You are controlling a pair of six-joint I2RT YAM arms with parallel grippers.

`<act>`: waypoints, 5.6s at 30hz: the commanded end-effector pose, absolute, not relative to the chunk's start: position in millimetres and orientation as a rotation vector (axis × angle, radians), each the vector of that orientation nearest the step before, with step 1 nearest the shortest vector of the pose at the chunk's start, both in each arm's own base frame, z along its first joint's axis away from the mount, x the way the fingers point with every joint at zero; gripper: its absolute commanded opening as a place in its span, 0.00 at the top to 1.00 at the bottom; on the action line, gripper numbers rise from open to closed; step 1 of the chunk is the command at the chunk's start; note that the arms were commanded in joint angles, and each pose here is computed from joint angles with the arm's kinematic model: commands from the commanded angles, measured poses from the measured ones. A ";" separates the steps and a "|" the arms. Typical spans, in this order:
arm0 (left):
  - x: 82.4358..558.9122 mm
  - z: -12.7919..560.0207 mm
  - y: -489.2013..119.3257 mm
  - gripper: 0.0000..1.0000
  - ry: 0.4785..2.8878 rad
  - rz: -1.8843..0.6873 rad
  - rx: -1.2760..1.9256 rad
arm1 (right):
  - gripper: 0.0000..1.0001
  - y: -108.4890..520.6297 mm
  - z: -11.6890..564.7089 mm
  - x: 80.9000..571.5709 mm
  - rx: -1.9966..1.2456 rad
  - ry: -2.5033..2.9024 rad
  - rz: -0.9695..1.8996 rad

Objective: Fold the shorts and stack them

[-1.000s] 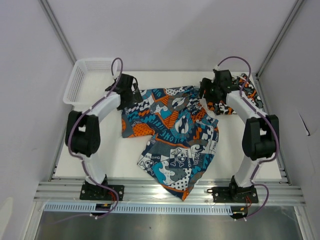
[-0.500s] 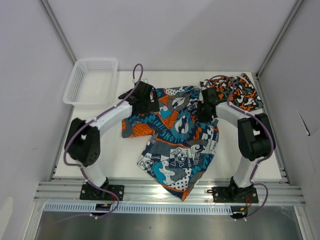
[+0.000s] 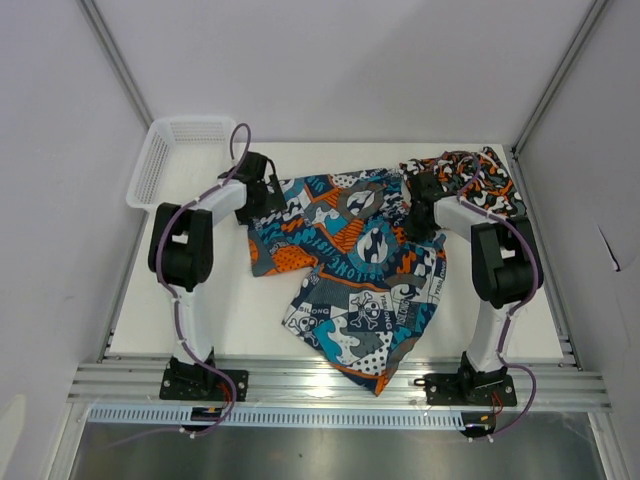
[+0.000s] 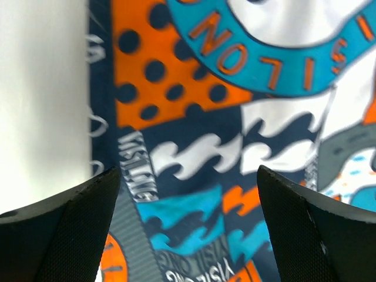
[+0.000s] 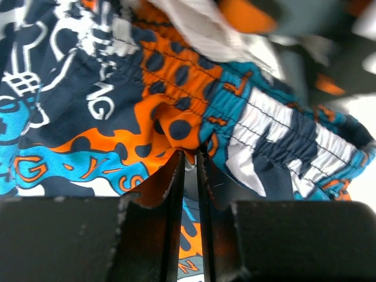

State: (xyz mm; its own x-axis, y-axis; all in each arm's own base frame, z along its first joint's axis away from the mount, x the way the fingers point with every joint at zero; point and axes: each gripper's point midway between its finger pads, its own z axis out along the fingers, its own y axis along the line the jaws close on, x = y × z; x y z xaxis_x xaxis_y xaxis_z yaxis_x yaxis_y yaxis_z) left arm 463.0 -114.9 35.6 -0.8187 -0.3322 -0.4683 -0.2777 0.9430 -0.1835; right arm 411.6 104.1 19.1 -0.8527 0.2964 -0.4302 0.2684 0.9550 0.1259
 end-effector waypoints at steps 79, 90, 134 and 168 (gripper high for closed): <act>21.3 96.7 -338.6 0.02 2.258 -0.105 0.948 | 1.00 22.2 37.1 346.0 0.722 2.486 0.163; -34.3 82.0 -372.7 0.15 2.270 -0.331 1.160 | 1.00 22.8 8.6 357.2 0.672 2.497 0.187; -23.4 27.8 -402.3 0.67 2.274 -0.232 1.253 | 1.00 20.4 3.3 351.9 0.725 2.466 0.362; -13.0 215.5 -357.8 1.00 2.357 -0.877 0.881 | 1.00 0.0 137.7 287.7 0.829 2.368 0.201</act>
State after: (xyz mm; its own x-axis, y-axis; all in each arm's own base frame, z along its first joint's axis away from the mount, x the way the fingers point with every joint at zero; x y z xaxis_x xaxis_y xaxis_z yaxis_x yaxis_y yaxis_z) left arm -32.8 -379.7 203.1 -0.6225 0.4786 -0.6193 0.7638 0.5439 -0.3474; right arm 277.2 6.2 100.8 -0.6708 0.5837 -0.4575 0.4941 0.8118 0.3112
